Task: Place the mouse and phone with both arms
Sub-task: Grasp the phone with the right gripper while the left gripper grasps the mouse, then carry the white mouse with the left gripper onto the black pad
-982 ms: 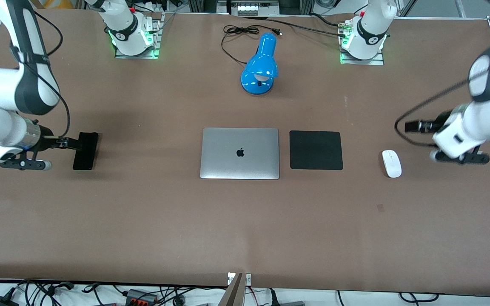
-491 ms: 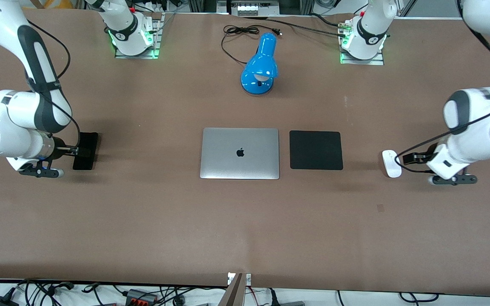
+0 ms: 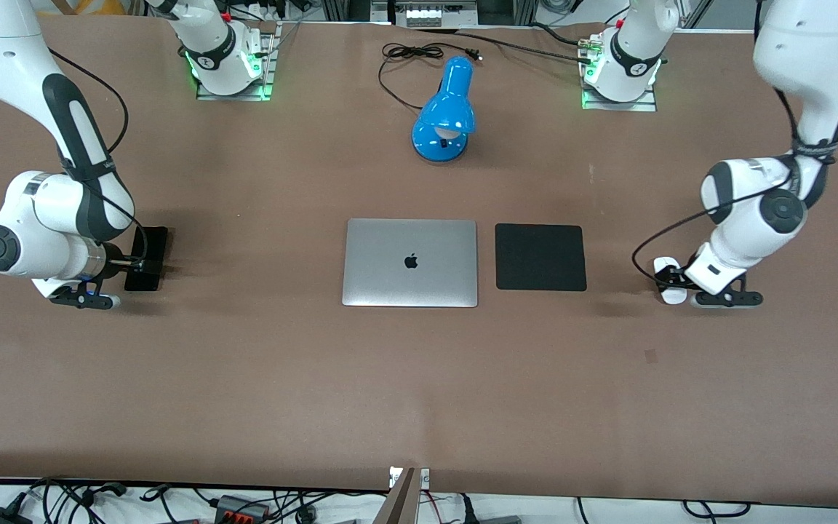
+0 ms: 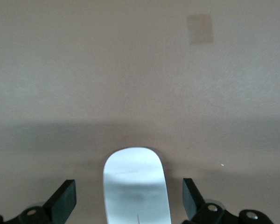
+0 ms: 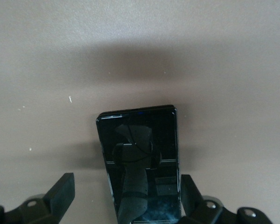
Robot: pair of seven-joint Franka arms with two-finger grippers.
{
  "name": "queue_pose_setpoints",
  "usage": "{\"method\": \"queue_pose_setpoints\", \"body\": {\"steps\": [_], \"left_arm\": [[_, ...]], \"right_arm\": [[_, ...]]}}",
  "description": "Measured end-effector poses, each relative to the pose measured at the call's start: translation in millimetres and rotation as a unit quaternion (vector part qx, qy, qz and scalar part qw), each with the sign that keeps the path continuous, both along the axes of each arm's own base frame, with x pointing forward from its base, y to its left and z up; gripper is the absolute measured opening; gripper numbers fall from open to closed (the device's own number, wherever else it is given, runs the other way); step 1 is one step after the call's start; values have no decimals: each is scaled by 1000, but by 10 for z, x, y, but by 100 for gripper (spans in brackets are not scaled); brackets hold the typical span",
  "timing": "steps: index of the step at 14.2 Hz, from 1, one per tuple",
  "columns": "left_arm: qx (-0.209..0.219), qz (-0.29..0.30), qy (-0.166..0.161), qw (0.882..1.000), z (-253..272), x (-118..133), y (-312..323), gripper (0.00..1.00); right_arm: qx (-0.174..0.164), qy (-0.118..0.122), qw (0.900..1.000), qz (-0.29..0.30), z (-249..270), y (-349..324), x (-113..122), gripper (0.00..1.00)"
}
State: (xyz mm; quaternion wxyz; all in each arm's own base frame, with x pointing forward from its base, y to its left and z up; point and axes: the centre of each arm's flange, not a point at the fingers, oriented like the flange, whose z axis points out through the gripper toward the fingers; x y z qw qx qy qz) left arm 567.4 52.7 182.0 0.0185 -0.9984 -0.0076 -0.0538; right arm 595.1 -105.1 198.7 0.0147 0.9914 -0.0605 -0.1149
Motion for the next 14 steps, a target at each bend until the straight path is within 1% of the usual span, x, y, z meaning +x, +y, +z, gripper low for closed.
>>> {"method": "queue_pose_setpoints", "body": {"steps": [3, 4, 5, 7, 10, 12, 13, 14], "left_arm": [[0, 0, 2, 1000, -129, -47, -6, 100], [-1, 0, 3, 1000, -138, -56, -7, 94], [-1, 0, 4, 1000, -144, -63, -8, 81], [-1, 0, 4, 1000, -144, -66, -8, 63], [-1, -1, 6, 1000, -132, -63, -13, 63], [-2, -6, 7, 1000, -4, -17, -83, 63], [-5, -13, 14, 1000, 126, 33, -188, 63], [-9, -16, 30, 999, 291, 97, -330, 63]], "right_arm": [[-4, 10, 1000, -1, -103, -65, -37, 100], [-7, 12, 1000, 2, -129, -76, -45, 100], [-9, 15, 1000, 5, -157, -83, -53, 100], [-10, 20, 1000, 7, -213, -83, -68, 100], [-10, 26, 1000, 8, -272, -82, -86, 100], [-10, 30, 999, 8, -307, -81, -97, 100], [-10, 31, 999, 8, -319, -80, -101, 100], [-9, 32, 999, 10, -328, -80, -103, 100]]}}
